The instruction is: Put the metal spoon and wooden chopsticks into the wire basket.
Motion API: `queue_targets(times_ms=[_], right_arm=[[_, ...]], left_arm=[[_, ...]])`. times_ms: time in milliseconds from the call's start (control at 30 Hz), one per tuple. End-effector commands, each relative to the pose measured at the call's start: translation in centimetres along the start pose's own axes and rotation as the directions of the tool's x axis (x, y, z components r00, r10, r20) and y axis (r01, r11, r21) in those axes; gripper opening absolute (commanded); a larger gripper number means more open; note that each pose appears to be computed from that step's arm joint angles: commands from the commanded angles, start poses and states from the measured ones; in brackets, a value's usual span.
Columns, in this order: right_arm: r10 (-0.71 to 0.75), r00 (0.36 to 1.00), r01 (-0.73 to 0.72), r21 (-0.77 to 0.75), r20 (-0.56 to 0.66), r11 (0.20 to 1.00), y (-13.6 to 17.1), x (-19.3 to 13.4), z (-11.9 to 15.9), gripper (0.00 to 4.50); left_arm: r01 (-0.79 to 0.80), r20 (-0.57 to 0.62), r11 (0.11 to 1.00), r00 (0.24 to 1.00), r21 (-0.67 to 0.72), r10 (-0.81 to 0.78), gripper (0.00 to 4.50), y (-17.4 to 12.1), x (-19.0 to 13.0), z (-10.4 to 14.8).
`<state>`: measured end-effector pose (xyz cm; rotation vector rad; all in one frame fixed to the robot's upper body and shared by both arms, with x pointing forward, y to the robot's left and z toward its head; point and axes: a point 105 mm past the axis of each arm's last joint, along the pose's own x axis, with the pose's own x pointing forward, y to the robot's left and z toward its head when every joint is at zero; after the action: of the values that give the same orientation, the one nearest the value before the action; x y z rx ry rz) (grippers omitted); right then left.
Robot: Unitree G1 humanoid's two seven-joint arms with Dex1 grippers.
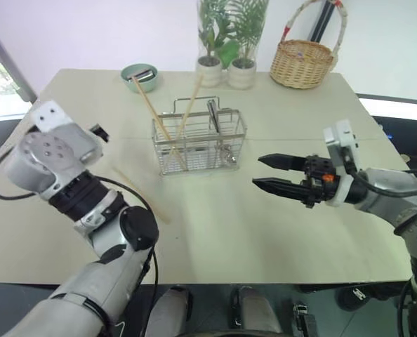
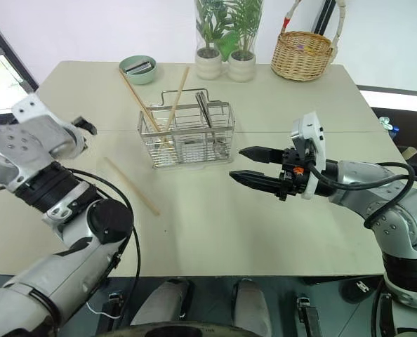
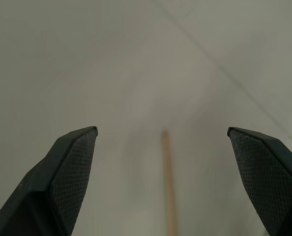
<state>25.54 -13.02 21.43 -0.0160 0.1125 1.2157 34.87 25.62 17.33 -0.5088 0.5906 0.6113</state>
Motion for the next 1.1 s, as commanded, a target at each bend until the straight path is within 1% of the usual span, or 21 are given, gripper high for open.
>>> queue_targets(times_ms=[33,133,233,333,500,533,600,667,700,767,800,833,1100], right_arm=[[0.035,0.999,-0.034,-0.046,0.005,0.998,1.1,0.0,0.8,3.27],[0.031,0.999,-0.031,-0.046,0.007,0.998,1.3,-0.1,0.8,3.27],[0.021,1.0,-0.021,-0.045,0.014,0.999,1.5,0.0,0.8,3.27],[0.008,1.0,-0.007,-0.041,0.019,0.999,1.7,0.0,0.6,3.27],[-0.014,0.999,0.015,-0.034,0.031,0.999,2.0,0.0,0.4,3.27],[-0.021,0.999,0.023,-0.032,0.034,0.999,2.0,-0.1,0.3,3.27],[-0.032,0.999,0.033,-0.028,0.037,0.999,1.9,-0.2,0.3,3.27],[-0.039,0.999,0.04,-0.028,0.039,0.999,1.9,-0.4,0.4,3.27],[-0.042,0.998,0.043,-0.028,0.04,0.999,1.9,-0.4,0.4,3.27],[-0.046,0.998,0.047,-0.027,0.043,0.999,1.9,-0.5,0.5,3.27],[-0.047,0.998,0.049,-0.027,0.044,0.998,1.9,-0.5,0.5,3.27],[-0.049,0.998,0.05,-0.027,0.044,0.998,1.9,-0.5,0.5,3.27],[-0.056,0.997,0.058,-0.027,0.051,0.998,1.6,-0.8,0.9,3.27]], left_arm=[[0.012,-0.027,0.998,1.0,0.055,-0.011,4.46,-0.8,0.7,-0.9],[0.034,-0.076,0.993,0.997,0.112,-0.026,4.46,-1.7,1.8,-2.3],[0.04,-0.111,0.989,0.994,0.143,-0.024,4.46,-1.9,2.9,-3.1],[0.038,-0.122,0.983,0.992,0.179,-0.016,4.46,-2.1,4.1,-3.5],[-0.005,-0.124,0.979,0.992,0.203,0.031,4.46,-1.8,5.8,-3.5],[-0.006,-0.13,0.98,0.991,0.2,0.033,4.22,-1.8,6.0,-3.6],[-0.004,-0.136,0.981,0.99,0.193,0.031,3.57,-1.9,6.3,-3.7],[-0.012,-0.139,0.982,0.989,0.188,0.039,2.65,-1.8,6.6,-3.8],[-0.015,-0.14,0.982,0.989,0.186,0.042,2.04,-1.8,6.7,-3.9],[-0.017,-0.139,0.984,0.989,0.176,0.042,0.98,-1.9,6.9,-3.9],[-0.015,-0.14,0.986,0.989,0.168,0.039,0.46,-2.0,6.9,-3.9],[-0.013,-0.142,0.987,0.989,0.16,0.037,0.03,-2.0,6.9,-4.0],[-0.024,-0.15,0.992,0.988,0.123,0.043,0.03,-1.5,7.0,-4.3]])
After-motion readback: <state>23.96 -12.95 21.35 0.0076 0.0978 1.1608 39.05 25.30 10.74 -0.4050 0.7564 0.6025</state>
